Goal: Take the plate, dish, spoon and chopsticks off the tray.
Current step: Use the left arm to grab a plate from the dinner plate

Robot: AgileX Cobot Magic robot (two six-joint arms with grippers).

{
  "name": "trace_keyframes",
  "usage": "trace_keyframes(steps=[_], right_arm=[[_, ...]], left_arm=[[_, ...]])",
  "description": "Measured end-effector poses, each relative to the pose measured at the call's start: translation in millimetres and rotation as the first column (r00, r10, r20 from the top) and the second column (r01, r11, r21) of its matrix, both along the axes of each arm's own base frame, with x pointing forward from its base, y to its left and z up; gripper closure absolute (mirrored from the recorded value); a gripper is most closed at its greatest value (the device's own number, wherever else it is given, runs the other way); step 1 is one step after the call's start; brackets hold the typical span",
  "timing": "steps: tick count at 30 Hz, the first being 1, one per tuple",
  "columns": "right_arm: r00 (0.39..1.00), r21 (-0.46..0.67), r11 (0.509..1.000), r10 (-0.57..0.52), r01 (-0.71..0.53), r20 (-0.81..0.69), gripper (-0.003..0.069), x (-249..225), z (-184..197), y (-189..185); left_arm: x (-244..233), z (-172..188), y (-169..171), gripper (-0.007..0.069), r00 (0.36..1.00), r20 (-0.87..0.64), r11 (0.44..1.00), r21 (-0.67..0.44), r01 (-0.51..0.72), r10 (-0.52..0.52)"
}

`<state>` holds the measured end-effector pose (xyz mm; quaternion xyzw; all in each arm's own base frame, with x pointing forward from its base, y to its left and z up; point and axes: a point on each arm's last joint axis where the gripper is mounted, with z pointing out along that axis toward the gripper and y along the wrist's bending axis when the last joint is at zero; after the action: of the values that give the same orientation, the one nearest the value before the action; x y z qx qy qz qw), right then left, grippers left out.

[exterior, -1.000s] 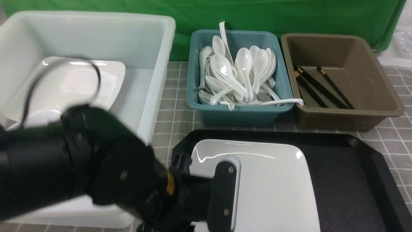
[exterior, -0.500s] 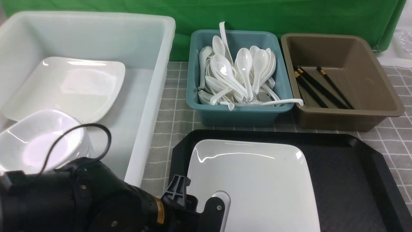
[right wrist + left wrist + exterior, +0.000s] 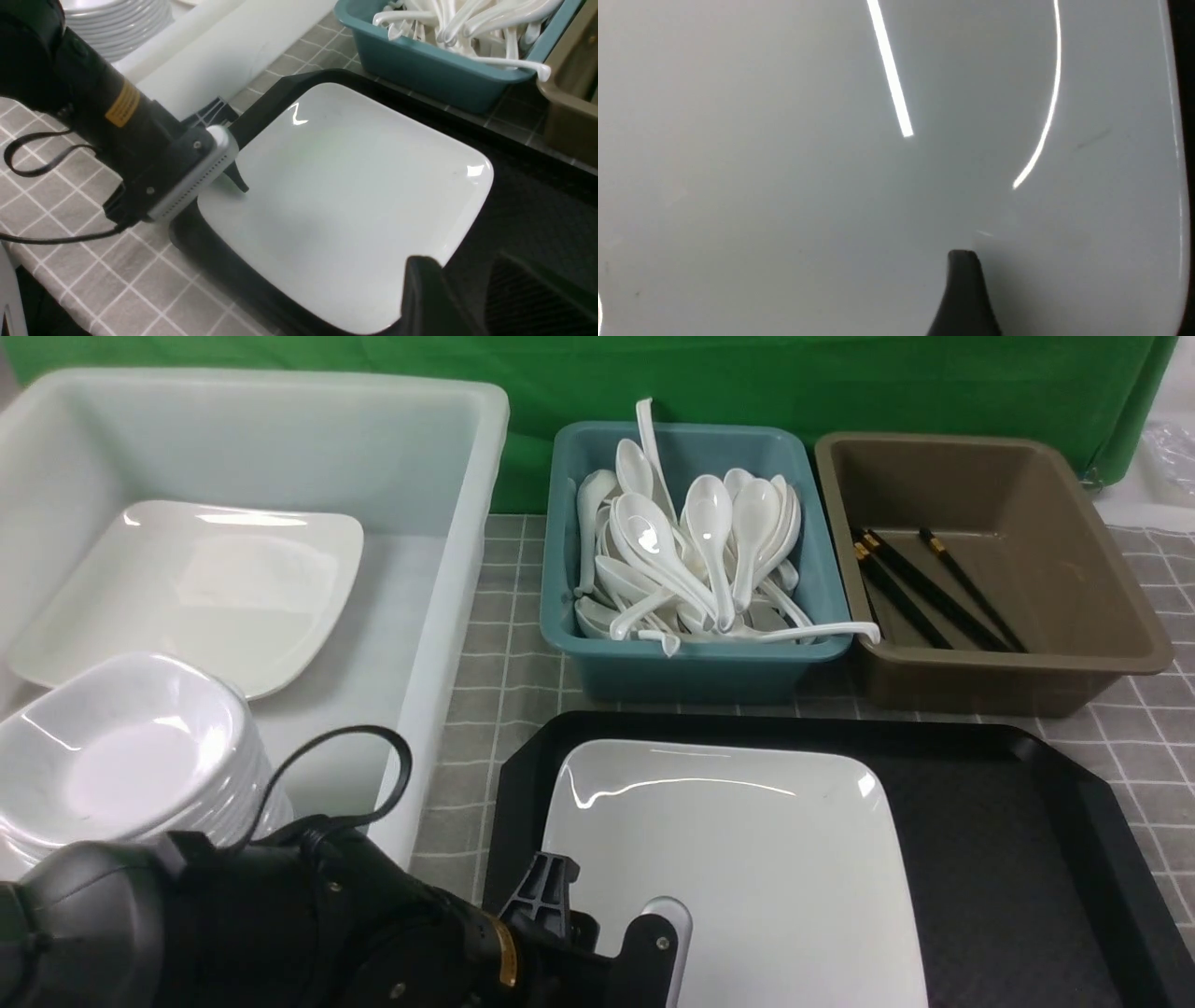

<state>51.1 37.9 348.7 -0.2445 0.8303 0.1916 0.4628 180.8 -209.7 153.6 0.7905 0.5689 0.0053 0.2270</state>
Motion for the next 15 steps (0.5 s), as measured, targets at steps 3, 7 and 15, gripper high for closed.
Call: trace_keyframes(steps=[3,7,15], right_arm=[[1.000,0.000,1.000,0.000,0.000,0.000,0.0428,0,0,0],[1.000,0.000,1.000,0.000,0.000,0.000,0.0425,0,0,0],[1.000,0.004,1.000,0.001,-0.001,0.004,0.0425,0,0,0]], left_arm=[[2,-3,-2,0.0225,1.000,0.011,1.000,-0.009,-0.003,0.003],[4,-5,-4,0.0323,0.999,-0.001,0.998,-0.028,-0.050,0.050],[-13,13,-11,0.0426,0.998,-0.013,0.996,-0.060,-0.060,0.059]])
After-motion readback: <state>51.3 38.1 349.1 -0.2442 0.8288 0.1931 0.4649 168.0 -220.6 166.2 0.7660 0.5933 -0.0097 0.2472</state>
